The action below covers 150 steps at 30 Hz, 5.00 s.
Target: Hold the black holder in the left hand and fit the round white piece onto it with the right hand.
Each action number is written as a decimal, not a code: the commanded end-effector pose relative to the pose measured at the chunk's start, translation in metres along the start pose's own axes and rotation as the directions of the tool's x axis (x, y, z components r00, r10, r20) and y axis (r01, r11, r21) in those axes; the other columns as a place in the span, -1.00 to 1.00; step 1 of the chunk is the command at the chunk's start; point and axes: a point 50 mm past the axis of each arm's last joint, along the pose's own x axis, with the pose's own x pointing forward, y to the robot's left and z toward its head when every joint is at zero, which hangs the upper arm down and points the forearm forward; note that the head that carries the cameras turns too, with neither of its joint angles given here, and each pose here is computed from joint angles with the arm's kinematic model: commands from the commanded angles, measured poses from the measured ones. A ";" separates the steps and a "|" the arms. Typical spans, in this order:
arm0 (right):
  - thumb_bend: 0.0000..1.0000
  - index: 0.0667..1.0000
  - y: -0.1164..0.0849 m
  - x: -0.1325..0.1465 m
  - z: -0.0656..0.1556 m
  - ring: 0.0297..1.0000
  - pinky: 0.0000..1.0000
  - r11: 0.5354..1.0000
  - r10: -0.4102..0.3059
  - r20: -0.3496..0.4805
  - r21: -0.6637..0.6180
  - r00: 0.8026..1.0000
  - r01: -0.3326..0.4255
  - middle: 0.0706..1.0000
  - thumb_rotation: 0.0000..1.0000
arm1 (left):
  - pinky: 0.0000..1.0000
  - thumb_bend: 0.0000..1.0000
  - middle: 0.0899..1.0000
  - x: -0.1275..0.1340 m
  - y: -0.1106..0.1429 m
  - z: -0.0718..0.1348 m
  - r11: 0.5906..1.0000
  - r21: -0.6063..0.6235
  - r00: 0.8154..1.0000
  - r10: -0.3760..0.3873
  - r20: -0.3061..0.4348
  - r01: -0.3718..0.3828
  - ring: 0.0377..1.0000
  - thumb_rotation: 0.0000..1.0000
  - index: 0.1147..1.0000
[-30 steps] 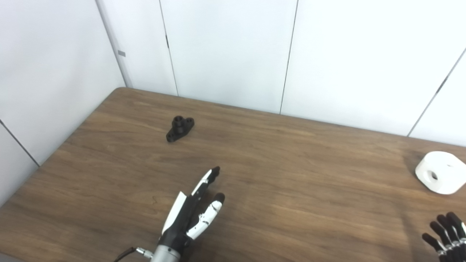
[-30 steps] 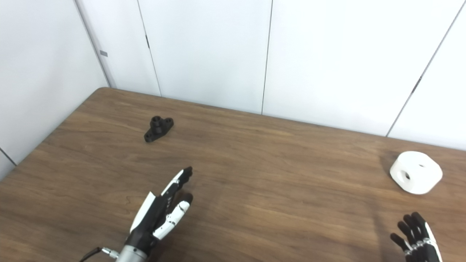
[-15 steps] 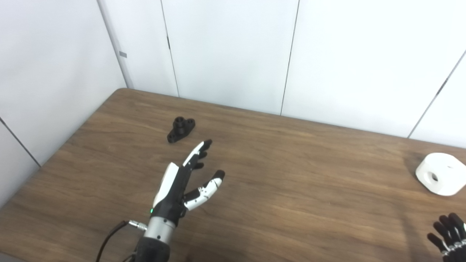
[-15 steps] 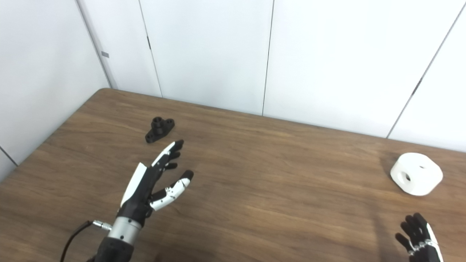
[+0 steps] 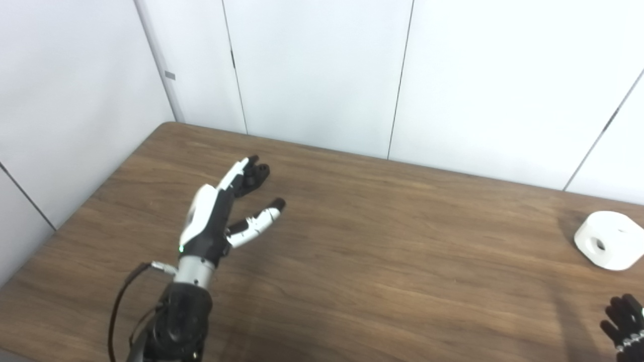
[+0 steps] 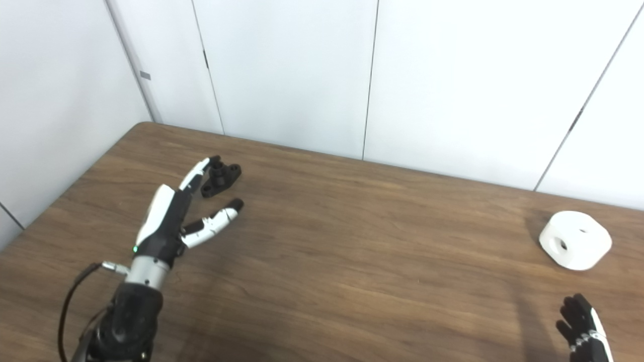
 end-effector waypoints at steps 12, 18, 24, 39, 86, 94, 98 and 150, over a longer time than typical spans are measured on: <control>0.31 0.97 0.013 -0.003 -0.027 1.00 0.91 0.995 0.011 -0.128 0.095 0.992 0.002 0.97 1.00 | 1.00 0.41 0.97 0.049 0.024 -0.010 0.988 0.110 0.993 0.105 0.062 -0.111 1.00 -0.04 0.82; 0.32 0.96 0.012 -0.004 -0.028 1.00 0.91 0.994 0.009 -0.138 0.112 0.990 0.006 0.97 1.00 | 0.96 0.54 0.92 0.070 0.019 -0.027 0.952 0.255 0.986 0.160 0.049 -0.167 1.00 -0.04 0.78; 0.34 0.96 0.012 -0.004 -0.028 0.99 0.88 0.992 0.012 -0.143 0.124 0.990 0.006 0.98 1.00 | 1.00 0.60 0.89 0.086 0.013 -0.039 0.917 0.366 0.986 0.168 0.014 -0.161 1.00 -0.06 0.76; 0.32 1.00 0.014 -0.006 -0.029 0.99 0.94 0.993 -0.004 -0.141 0.113 0.990 0.020 0.97 1.00 | 1.00 0.65 0.94 0.120 0.000 -0.067 0.887 0.458 0.975 0.152 -0.163 -0.062 1.00 -0.04 0.77; 0.06 1.00 0.017 -0.005 -0.031 0.99 0.95 0.999 -0.013 -0.127 0.042 0.992 0.019 0.95 1.00 | 1.00 0.62 0.87 0.152 -0.009 -0.069 0.894 0.447 0.946 0.111 -0.304 0.038 1.00 -0.18 0.38; 0.09 1.00 0.016 -0.005 -0.030 0.98 0.96 1.000 -0.023 -0.131 0.018 0.991 0.026 0.94 1.00 | 1.00 0.60 0.88 0.150 -0.007 -0.069 0.891 0.451 0.945 0.107 -0.310 0.047 1.00 -0.20 0.36; 0.06 1.00 0.015 -0.005 -0.031 0.99 0.99 0.999 -0.017 -0.126 0.037 0.992 0.022 0.95 1.00 | 1.00 0.60 0.89 0.150 -0.007 -0.069 0.891 0.451 0.944 0.101 -0.315 0.055 1.00 -0.20 0.32; 0.14 0.96 0.019 -0.002 -0.029 0.90 0.78 1.000 -0.025 -0.119 0.015 0.993 0.027 0.87 1.00 | 0.51 0.03 0.57 0.100 0.001 -0.042 0.901 0.413 0.985 -0.074 -0.155 0.133 0.68 -0.91 -0.16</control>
